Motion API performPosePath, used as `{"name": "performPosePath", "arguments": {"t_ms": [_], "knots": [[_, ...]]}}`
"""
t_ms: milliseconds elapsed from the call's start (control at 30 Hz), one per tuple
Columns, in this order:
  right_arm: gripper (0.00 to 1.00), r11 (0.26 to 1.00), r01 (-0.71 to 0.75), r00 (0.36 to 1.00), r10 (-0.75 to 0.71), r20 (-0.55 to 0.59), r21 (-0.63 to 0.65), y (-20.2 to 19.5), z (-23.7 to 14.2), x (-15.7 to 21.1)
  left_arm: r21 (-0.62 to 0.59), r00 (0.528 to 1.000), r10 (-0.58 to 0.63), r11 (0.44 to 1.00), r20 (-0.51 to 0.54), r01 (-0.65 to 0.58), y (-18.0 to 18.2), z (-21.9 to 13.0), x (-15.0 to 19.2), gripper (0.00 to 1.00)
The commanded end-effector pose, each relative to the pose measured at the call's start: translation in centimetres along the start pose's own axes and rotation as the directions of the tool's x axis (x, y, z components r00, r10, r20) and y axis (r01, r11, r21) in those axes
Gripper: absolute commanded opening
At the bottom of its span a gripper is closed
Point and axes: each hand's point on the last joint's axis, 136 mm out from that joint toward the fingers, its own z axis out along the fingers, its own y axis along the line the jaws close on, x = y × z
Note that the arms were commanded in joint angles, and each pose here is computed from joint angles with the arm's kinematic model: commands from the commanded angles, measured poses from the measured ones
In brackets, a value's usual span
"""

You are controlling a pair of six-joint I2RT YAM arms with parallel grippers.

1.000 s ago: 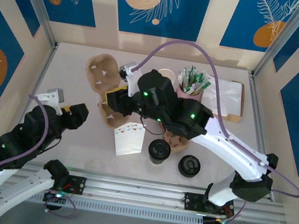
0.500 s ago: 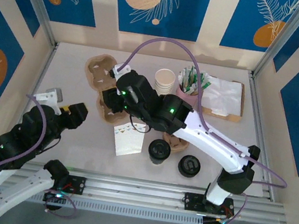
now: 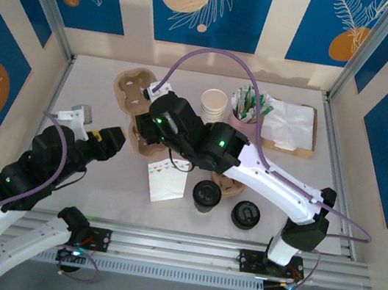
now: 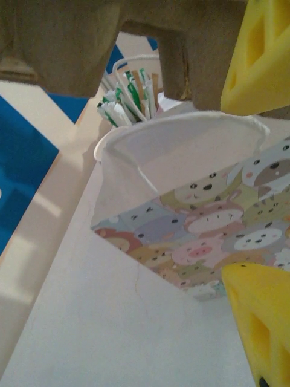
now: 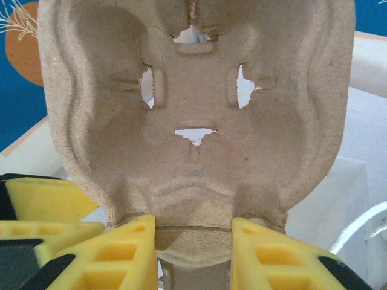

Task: Pack the takeout coffee

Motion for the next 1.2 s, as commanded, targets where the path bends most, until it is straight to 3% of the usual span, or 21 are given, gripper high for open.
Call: {"name": "performPosePath", "arguments": {"t_ms": [0, 367, 633, 733, 1167], "knots": [[0.30, 0.999, 0.000, 0.999, -0.002, 0.041, 0.054, -0.9, -0.5, -1.0, 0.113, 0.999, -0.030, 0.993, 0.015, 0.029, -2.5, -0.5, -0.9, 0.64], [0.30, 0.993, 0.050, 0.998, -0.054, 0.032, 0.102, -1.6, -0.4, -0.7, 0.105, 0.998, -0.059, 0.993, 0.016, 0.057, -1.8, 1.5, 0.2, 0.52], [0.30, 0.978, 0.117, 0.992, -0.123, 0.030, 0.171, -2.6, -0.9, -1.1, 0.036, 0.998, -0.064, 0.997, 0.004, 0.064, -0.2, 2.4, 1.0, 0.38], [0.30, 0.972, 0.134, 0.989, -0.143, 0.036, 0.191, -3.0, -1.2, -1.4, 0.024, 0.998, -0.059, 0.998, -0.003, 0.059, 0.1, 2.4, 1.3, 0.27], [0.30, 0.972, 0.097, 0.993, -0.109, 0.047, 0.214, -6.3, -2.8, -2.3, -0.045, 0.996, -0.071, 0.996, 0.046, 0.073, 2.5, 2.1, 1.8, 0.21]]}}
